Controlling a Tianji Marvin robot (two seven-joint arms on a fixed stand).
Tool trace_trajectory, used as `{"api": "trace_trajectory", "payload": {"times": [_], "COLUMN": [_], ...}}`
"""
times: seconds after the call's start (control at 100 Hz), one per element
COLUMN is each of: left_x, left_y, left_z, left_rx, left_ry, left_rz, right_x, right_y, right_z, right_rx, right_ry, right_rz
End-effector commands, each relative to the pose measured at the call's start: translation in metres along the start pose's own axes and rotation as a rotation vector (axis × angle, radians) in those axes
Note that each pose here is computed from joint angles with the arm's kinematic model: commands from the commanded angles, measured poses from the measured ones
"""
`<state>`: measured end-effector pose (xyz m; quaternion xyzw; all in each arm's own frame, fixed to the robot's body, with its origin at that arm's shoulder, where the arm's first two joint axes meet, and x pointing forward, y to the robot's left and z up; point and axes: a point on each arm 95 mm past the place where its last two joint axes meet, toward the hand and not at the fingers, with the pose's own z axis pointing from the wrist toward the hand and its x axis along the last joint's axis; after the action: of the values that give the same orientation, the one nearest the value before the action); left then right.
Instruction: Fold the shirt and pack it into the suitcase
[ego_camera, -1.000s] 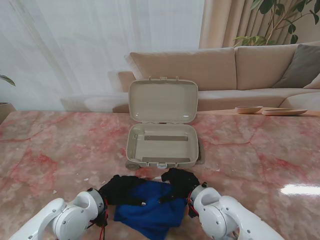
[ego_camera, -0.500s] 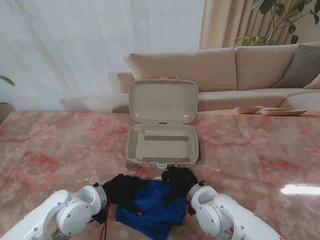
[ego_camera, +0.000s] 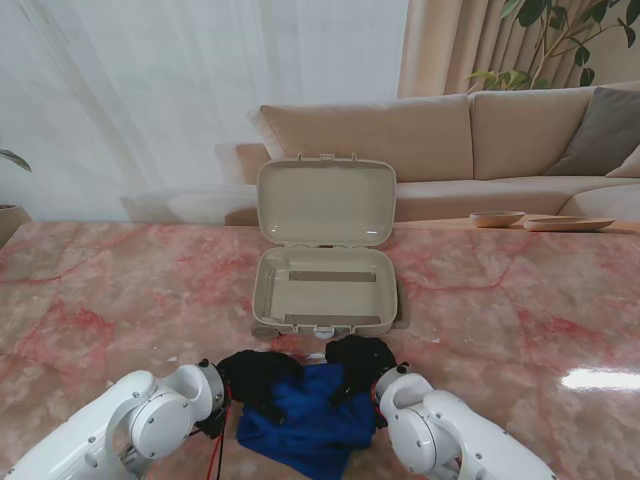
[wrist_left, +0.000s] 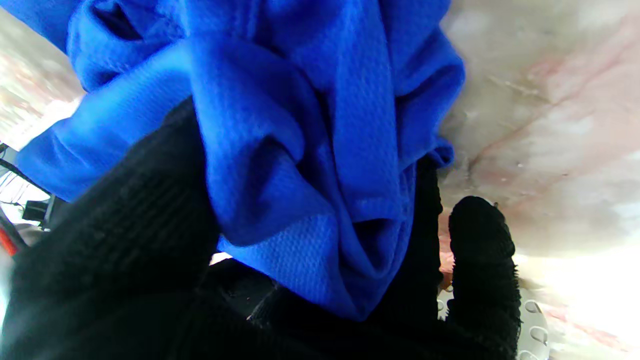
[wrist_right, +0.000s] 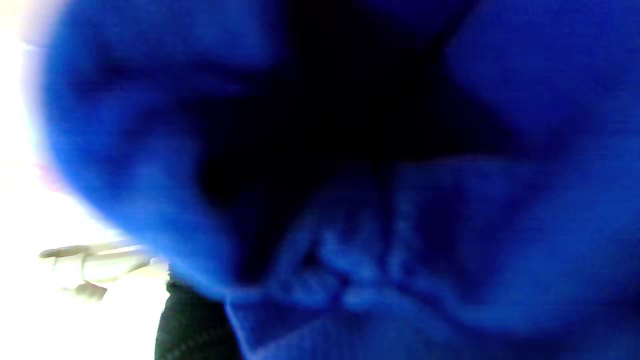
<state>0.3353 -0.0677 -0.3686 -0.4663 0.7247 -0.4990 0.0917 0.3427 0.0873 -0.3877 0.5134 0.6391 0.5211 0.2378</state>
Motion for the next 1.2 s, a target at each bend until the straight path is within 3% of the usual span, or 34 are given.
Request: {"api": "trace_trajectory", "payload": {"times": [0.0,0.2,0.74,0.95,1.19], "left_x": [-0.013,-0.017,-0.018,-0.011,-0.002], "left_y": [0.043,0.045,0.044,0.033,0.004], "left_z": [0.001,0.006,0.009,0.005,0.000], "left_rx": [-0.106,-0.062,0.087,0.160,0.281], "left_ry": [-0.040,-0.050,-0.041,-0.026,-0.011], "left_rz": [-0.037,-0.080,-0.323,-0.378,-0.469], "right_x": [-0.010,-0.010,-0.005,-0.004,0.000], "right_y": [-0.017,-0.016,-0.010,0.001,0.028], "right_z": [-0.002,-0.001,-0.007,-0.012,-0.020], "right_rx": [0.050,0.017,-0.017,-0.082,-0.193], "right_ry": [-0.037,-0.044,-0.023,-0.006,-0.005], "right_rz": [0.000,0.007,0.063,0.087,0.112]}}
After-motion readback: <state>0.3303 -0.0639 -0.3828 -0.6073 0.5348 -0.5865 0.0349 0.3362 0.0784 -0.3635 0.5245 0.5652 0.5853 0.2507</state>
